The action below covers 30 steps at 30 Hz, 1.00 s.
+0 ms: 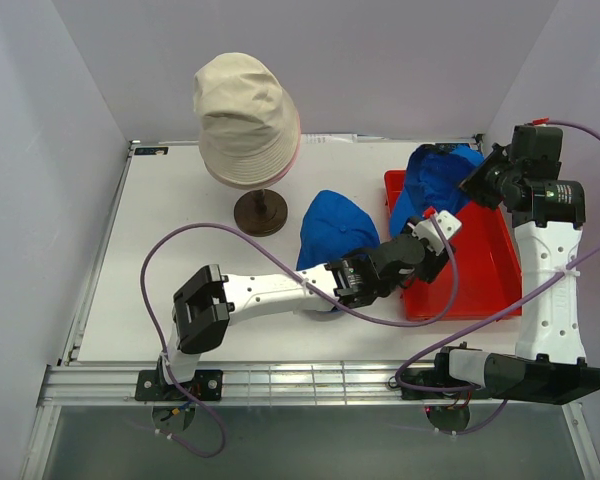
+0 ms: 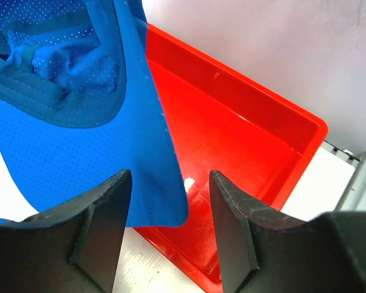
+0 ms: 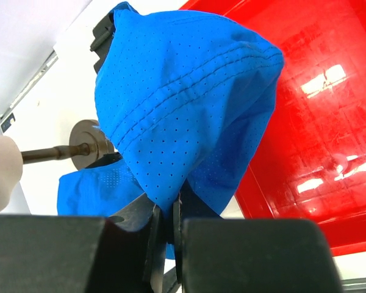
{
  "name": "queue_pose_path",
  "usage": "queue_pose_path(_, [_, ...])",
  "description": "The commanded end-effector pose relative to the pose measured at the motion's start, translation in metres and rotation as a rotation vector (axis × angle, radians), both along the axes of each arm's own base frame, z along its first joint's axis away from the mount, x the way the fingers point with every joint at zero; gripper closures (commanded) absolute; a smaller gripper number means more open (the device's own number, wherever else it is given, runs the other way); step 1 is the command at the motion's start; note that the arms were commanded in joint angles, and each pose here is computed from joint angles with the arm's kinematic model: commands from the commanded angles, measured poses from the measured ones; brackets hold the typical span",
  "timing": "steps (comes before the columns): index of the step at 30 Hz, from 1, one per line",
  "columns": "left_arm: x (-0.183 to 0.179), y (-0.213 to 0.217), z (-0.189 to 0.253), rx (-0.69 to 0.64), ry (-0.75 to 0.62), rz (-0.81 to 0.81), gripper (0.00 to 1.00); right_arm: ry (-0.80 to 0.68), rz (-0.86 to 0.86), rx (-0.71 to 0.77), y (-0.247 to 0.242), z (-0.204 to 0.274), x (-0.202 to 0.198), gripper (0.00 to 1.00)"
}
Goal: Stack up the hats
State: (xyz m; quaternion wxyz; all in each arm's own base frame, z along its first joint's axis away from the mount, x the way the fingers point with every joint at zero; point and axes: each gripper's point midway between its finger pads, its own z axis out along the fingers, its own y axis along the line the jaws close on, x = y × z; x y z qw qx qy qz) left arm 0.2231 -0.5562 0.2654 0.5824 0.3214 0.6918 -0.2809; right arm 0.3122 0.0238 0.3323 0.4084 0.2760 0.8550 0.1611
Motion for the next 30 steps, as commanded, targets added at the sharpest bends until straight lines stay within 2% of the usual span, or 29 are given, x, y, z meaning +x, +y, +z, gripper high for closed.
queue_pose_path(1, [0.005,0.009,0.027,-0.036,-0.073,0.066,0.37,-0.069,0.005,-0.020,-0.001,0.025,-0.003,0.92])
queue_pose_path(6, [0.009,0.011,0.028,-0.031,-0.101,0.111,0.40,-0.069,0.009,-0.015,0.001,0.026,-0.005,0.92])
queue_pose_path(9, [0.011,0.012,0.030,-0.014,-0.126,0.121,0.47,-0.068,0.015,-0.015,0.001,0.026,-0.005,0.92])
queue_pose_path(13, [0.012,0.015,0.034,-0.022,-0.125,0.127,0.67,-0.071,0.016,-0.020,0.001,0.029,-0.006,0.92])
queue_pose_path(14, [0.010,0.014,0.035,-0.024,-0.123,0.116,0.82,-0.073,0.020,-0.019,0.001,0.029,-0.007,0.92])
queue_pose_path(17, [0.001,0.013,0.044,-0.047,-0.111,0.059,1.00,-0.077,0.036,-0.017,0.004,0.030,-0.006,0.92])
queue_pose_path(21, [-0.016,0.011,0.056,-0.115,-0.013,-0.018,1.00,-0.099,0.061,-0.021,0.006,0.034,-0.005,0.90])
queue_pose_path(22, [-0.018,0.012,0.058,-0.130,0.013,-0.032,1.00,-0.107,0.073,-0.023,0.008,0.037,-0.005,0.80])
queue_pose_path(24, [-0.023,0.018,0.063,-0.193,0.099,-0.070,1.00,-0.126,0.088,-0.027,0.009,0.042,-0.005,0.67])
queue_pose_path(25, [-0.023,0.021,0.064,-0.218,0.129,-0.081,1.00,-0.150,0.106,-0.022,0.012,0.049,-0.004,0.55])
queue_pose_path(27, [-0.017,0.031,0.079,-0.317,0.215,-0.119,1.00,-0.171,0.120,-0.024,0.014,0.057,-0.005,0.45])
queue_pose_path(28, [-0.015,0.037,0.072,-0.325,0.252,-0.127,1.00,-0.192,0.125,-0.024,0.015,0.065,-0.006,0.37])
queue_pose_path(30, [-0.008,0.050,0.088,-0.402,0.296,-0.172,1.00,-0.207,0.135,-0.029,0.016,0.072,-0.007,0.32])
